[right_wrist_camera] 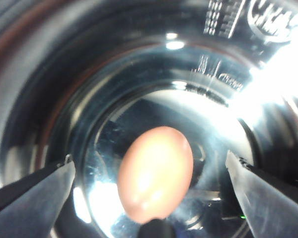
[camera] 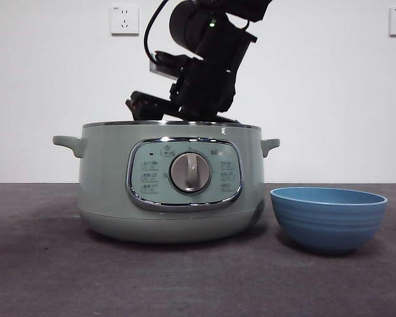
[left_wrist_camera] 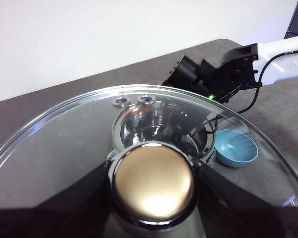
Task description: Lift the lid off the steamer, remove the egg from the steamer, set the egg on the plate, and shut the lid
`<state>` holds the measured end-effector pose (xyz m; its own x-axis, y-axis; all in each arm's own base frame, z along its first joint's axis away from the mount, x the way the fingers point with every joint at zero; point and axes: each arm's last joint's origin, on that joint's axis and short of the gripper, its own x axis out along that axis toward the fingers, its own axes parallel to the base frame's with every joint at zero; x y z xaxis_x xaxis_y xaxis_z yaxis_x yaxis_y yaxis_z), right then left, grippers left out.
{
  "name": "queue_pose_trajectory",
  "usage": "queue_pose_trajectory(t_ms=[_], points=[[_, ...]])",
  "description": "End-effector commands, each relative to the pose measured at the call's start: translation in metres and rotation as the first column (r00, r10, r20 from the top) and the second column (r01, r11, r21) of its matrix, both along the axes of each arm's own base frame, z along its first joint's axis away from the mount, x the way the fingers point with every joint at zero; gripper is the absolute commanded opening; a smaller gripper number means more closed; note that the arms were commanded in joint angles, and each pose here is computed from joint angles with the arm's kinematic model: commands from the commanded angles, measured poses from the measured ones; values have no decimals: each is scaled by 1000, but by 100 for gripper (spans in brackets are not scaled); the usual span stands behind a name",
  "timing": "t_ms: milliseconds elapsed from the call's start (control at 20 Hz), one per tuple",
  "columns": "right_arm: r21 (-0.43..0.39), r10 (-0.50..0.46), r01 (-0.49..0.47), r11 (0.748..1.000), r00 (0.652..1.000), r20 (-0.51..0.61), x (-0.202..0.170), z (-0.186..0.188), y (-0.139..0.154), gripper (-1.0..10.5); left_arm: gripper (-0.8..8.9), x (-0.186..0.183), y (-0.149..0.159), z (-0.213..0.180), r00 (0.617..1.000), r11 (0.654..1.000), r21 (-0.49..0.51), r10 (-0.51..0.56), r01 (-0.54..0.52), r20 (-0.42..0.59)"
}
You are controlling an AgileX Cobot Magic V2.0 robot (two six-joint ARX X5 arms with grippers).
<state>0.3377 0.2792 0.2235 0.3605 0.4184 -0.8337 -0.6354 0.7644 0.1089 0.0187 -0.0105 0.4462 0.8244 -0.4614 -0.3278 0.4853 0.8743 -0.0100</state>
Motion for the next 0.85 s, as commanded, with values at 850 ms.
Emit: queue_pose_trajectory(t_ms=[850], points=[[4, -39, 39, 999, 998, -47, 5, -23, 7, 89, -8, -4, 3, 5, 998, 1000, 5, -8, 8, 59]])
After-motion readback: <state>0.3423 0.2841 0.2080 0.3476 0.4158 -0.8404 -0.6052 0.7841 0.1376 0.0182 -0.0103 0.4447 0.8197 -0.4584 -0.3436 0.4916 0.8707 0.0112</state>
